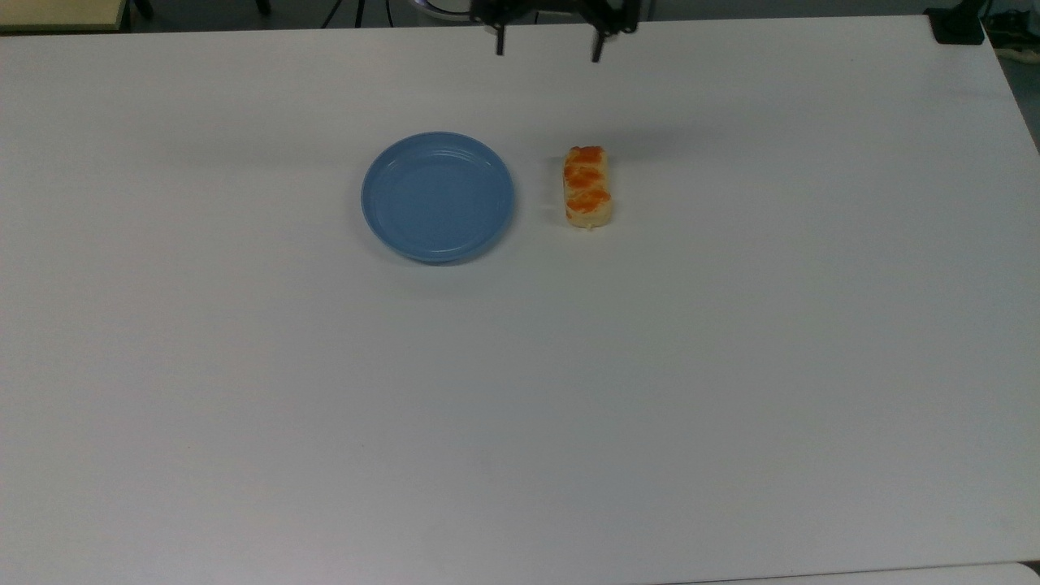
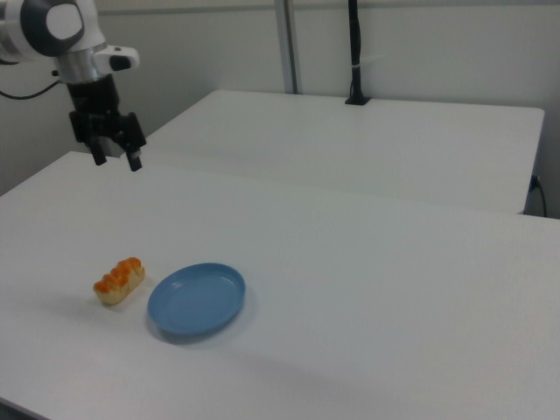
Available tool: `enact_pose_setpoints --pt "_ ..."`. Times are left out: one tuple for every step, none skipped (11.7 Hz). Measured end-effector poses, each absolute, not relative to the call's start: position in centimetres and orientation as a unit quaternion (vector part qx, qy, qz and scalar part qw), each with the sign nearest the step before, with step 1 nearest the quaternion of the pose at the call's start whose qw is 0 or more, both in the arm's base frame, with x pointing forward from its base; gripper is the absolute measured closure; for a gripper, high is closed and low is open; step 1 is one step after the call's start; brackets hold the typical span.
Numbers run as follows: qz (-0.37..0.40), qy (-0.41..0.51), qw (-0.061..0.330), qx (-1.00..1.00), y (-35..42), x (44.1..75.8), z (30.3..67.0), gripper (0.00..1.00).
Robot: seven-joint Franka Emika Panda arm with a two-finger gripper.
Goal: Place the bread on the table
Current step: 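Open the gripper and raise it away from the bread roll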
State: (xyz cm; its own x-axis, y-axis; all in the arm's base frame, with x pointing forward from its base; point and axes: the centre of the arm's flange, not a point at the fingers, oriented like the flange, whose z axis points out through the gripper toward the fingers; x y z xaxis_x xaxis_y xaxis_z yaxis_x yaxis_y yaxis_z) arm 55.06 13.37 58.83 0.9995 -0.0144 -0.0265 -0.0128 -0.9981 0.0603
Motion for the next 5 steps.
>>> enact_pose_setpoints --pt "-0.023 0.001 0.032 0.999 10.7 55.3 59.2 0.00" --pt "-0.033 0.006 0.032 0.999 8.0 55.6 59.1 0.00" --pt "-0.036 0.000 0.030 0.999 5.2 55.9 59.1 0.00" --pt "-0.037 -0.009 0.028 0.999 2.7 56.1 59.1 0.00" --pt "-0.037 -0.017 0.027 0.999 1.3 56.1 59.1 0.00"
